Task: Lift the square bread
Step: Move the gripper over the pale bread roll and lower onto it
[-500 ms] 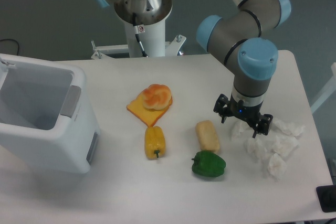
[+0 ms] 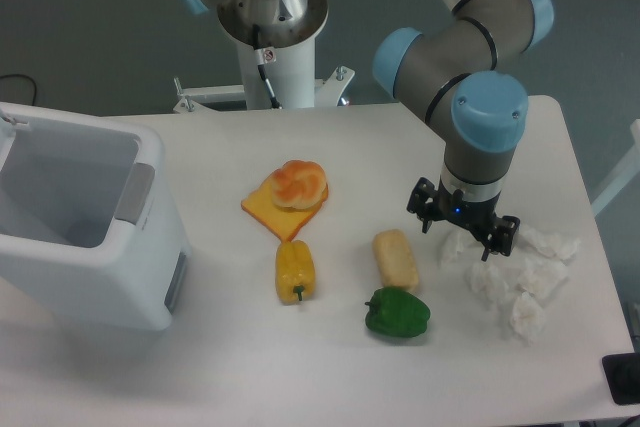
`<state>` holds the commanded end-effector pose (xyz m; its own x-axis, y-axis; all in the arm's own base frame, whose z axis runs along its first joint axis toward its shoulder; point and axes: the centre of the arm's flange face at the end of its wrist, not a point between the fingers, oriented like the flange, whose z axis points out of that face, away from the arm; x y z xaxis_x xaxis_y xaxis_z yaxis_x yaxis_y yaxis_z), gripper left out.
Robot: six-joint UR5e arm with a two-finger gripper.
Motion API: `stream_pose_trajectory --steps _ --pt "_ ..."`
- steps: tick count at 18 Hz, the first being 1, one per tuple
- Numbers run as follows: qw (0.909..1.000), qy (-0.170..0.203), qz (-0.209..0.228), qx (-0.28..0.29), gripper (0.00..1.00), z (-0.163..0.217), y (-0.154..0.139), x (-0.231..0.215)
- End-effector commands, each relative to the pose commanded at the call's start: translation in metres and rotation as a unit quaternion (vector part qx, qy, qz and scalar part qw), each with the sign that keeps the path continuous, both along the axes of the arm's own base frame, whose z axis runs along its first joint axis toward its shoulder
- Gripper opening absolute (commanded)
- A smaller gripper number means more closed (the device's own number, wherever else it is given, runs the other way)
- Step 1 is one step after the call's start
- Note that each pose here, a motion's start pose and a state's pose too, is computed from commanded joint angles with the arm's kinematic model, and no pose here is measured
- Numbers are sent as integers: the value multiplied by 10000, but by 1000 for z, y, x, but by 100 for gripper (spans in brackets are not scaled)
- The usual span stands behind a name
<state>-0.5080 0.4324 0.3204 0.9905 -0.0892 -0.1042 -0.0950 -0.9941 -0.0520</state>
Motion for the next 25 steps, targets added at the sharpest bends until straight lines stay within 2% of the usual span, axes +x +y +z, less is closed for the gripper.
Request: stream_pose_trajectory --steps 5,9,10,12,15,19,23,25 --pt "9985 -265 479 -71 100 -33 11 36" --pt "9964 -254 793 -163 100 -21 -9 58" --pt "9933 -337 1089 -195 100 -28 -14 66" --pt "9811 -391 1889 -161 100 -32 -12 71" --pt "9648 -423 2577 -304 100 -50 -3 72" --pt "9543 -539 2909 -425 100 -74 -2 63" --pt "9499 -686 2987 -605 100 -106 0 60" --pt "9424 -716 3212 -604 100 -112 1 58"
